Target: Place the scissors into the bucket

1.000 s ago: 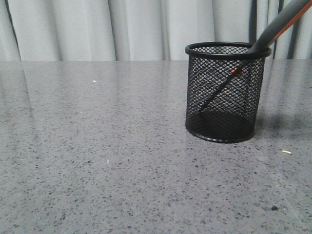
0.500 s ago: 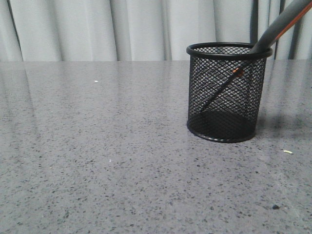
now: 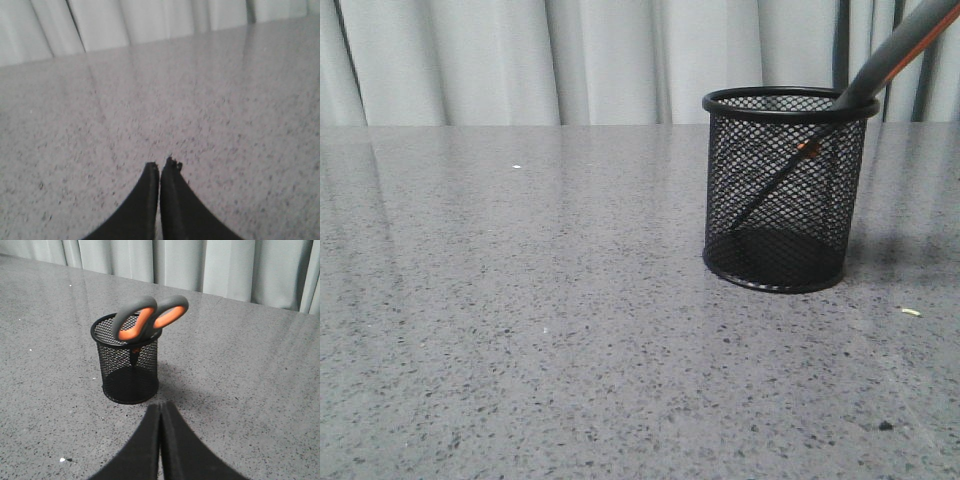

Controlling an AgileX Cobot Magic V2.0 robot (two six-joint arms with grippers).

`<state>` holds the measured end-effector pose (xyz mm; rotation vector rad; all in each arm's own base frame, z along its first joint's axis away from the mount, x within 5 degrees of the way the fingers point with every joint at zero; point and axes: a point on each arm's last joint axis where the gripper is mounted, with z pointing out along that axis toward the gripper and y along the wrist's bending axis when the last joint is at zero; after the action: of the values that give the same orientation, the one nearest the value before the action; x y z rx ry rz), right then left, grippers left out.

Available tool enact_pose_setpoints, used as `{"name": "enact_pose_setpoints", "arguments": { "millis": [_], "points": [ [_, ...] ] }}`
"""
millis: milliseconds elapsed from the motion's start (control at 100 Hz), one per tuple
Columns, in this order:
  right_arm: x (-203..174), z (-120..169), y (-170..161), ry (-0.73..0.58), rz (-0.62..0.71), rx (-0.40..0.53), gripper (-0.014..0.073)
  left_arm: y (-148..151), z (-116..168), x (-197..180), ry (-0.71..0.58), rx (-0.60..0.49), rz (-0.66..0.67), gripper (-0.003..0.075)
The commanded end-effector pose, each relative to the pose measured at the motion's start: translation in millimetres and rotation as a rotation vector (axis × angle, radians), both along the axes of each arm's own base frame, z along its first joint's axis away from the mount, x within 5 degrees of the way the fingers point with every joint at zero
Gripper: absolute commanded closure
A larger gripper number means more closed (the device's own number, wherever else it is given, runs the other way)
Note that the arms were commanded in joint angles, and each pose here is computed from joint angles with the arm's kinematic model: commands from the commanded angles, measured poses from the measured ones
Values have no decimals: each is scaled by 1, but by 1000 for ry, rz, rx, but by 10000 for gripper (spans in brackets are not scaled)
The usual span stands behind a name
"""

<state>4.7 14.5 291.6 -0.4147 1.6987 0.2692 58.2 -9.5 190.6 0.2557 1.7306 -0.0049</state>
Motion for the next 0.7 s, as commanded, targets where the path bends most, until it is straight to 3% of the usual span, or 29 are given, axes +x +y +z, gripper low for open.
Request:
{"name": "enact_pose_setpoints", "arguments": {
  "millis": [0, 210, 690],
  "points": [
    [-1, 13, -1, -83, -10, 27, 640, 1, -18, -1, 92, -1, 22, 739],
    [-1, 13, -1, -83, -10, 27, 640, 2, -13, -4, 8, 1, 23, 739],
    [-1, 13, -1, -81, -10, 27, 640, 2, -13, -4, 11, 1, 24, 739]
  ]
}}
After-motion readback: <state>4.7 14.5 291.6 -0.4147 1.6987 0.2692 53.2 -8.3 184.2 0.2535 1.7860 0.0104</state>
